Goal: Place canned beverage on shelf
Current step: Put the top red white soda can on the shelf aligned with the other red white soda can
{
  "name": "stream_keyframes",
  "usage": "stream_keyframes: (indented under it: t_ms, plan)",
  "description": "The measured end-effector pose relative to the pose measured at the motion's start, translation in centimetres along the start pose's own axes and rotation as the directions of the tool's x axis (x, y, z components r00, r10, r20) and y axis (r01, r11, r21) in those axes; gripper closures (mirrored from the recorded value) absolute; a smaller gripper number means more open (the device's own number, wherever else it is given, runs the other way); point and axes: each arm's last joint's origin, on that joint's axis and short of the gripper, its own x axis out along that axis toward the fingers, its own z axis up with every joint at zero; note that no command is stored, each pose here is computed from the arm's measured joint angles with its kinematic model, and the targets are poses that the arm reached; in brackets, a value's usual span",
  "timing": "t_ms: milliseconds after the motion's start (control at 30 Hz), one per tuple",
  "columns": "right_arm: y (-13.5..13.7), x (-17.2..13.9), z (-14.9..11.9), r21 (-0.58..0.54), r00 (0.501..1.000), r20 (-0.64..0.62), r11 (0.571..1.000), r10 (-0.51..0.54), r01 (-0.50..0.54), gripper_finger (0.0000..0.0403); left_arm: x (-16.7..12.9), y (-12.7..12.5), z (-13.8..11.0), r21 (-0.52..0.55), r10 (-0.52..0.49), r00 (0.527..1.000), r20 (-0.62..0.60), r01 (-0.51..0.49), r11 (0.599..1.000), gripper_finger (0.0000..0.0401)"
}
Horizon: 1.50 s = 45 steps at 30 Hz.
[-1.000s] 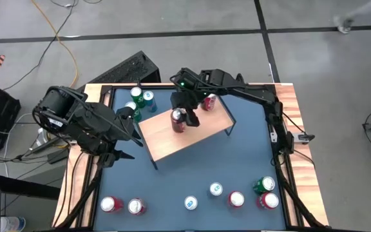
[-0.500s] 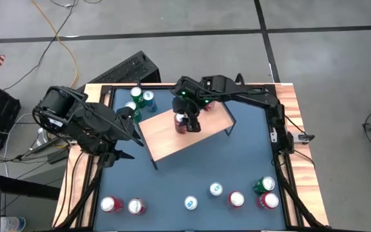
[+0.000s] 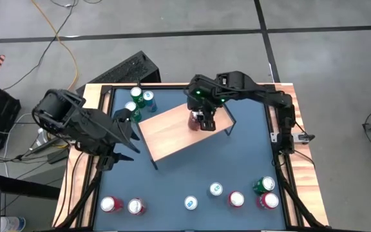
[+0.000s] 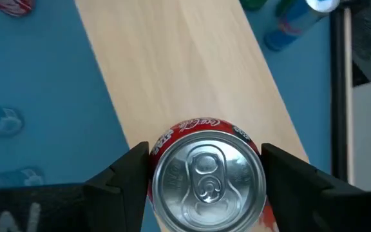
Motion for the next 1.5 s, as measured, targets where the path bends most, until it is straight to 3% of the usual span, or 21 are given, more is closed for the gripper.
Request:
stream_keyframes:
  t_ms: [200,533,933,1400,1500]
  plan:
    - [-0.1,-2.1,-1.0,0.027,0.999,-0.007,0.999,-0.047,0.047,0.0155,-0.1,-0.8,-0.2,0.027,-0.007,1.0,0.002,0.007,1.0,0.0092]
    - [-0.6,-3.1,-2.2,0.078,0.995,-0.075,0.994,-0.067,0.073,0.0155,-0.2,-1.6,-0.4,0.006,-0.016,1.0,0.004,0.016,1.0,0.0092]
    - [0.5,-6.5,-4.1,0.113,0.998,-0.022,0.991,-0.067,0.069,0.0155,-0.4,-2.4,-0.7,0.027,-0.003,1.0,0.015,0.002,1.0,0.0092]
    - [0.5,-3.2,-7.6,0.13,0.995,0.029,0.988,-0.091,0.087,0.0155,-0.4,-2.3,-0.5,0.035,0.043,0.998,0.043,-0.045,0.998,0.0092]
    - [0.6,-4.2,-7.9,0.15,0.993,0.066,0.985,-0.099,0.088,0.0155,-0.5,-2.3,-0.5,0.026,0.043,0.998,0.05,-0.044,0.999,0.0092]
